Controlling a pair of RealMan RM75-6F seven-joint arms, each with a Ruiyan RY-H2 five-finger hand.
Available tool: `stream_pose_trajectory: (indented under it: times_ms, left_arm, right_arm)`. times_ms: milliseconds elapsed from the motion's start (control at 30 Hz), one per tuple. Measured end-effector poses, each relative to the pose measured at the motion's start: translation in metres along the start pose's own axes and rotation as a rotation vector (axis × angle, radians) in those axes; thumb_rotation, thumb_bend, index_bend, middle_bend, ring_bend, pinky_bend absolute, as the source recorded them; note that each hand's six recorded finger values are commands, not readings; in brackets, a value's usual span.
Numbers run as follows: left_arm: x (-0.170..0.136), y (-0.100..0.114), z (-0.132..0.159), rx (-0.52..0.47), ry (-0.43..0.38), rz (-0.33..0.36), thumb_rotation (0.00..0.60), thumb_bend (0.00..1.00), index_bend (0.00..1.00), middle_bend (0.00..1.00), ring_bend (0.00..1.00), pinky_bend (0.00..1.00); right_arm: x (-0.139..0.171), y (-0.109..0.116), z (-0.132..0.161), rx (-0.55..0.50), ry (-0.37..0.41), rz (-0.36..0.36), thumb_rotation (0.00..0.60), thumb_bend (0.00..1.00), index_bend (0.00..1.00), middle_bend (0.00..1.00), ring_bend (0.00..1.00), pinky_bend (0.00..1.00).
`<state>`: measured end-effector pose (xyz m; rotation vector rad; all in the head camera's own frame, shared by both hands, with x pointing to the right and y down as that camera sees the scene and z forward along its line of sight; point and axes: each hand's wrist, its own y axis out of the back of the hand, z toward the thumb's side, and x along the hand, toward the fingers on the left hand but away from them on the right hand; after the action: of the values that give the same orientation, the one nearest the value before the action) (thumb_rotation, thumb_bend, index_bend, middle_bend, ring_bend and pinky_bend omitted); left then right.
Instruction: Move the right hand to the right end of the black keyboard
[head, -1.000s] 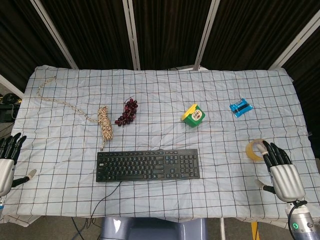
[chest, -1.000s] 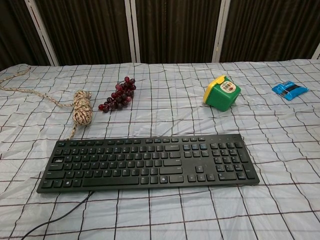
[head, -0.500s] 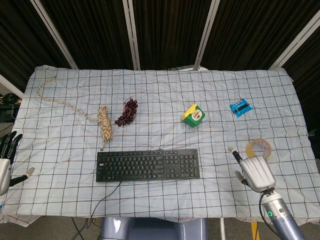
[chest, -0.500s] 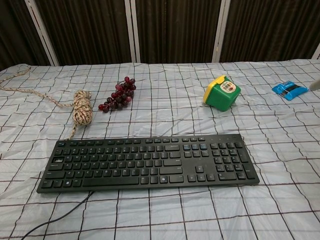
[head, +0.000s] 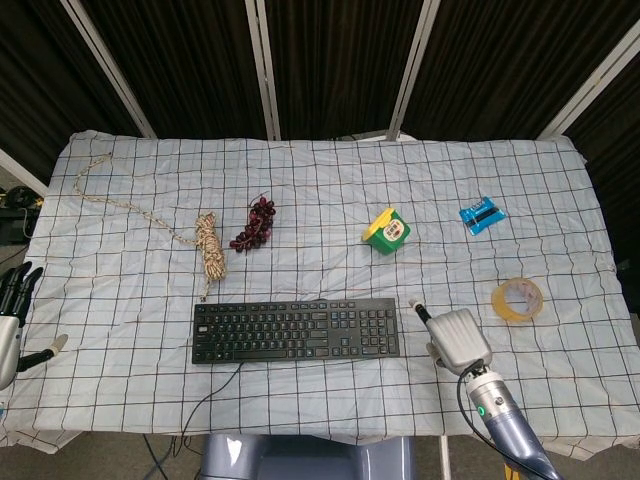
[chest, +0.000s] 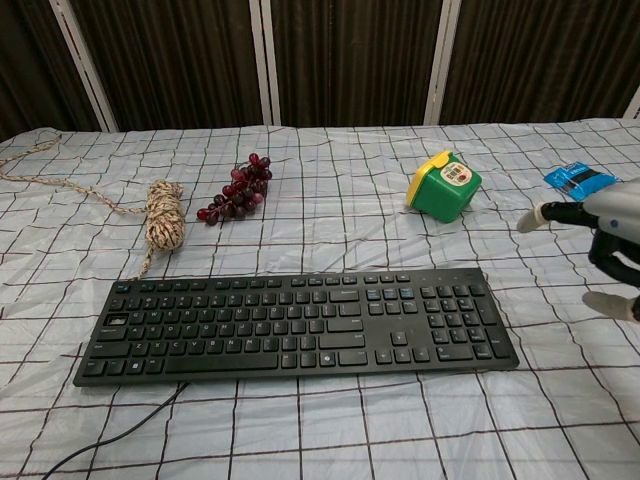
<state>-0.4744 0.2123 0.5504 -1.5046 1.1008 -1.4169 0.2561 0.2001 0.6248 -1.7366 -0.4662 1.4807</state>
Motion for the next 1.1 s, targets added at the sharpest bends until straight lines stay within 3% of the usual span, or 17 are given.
stream_pose_trajectory:
  times_ms: [400, 1100]
  left_arm:
    - [0.002, 0.001, -0.002, -0.007, 0.01, 0.007, 0.6, 0.12, 0.0, 0.0, 0.0, 0.0]
    - [0.003, 0.001, -0.004, -0.014, 0.021, 0.006, 0.6, 0.12, 0.0, 0.0, 0.0, 0.0]
  right_arm:
    - [-0.006, -0.018, 0.031, -0.018, 0.025, 0.067, 0.6, 0.38, 0.13, 0.83, 0.82, 0.78]
    - [-0.012, -0.047, 0.041, -0.088, -0.016, 0.158, 0.6, 0.38, 0.15, 0.83, 0.82, 0.78]
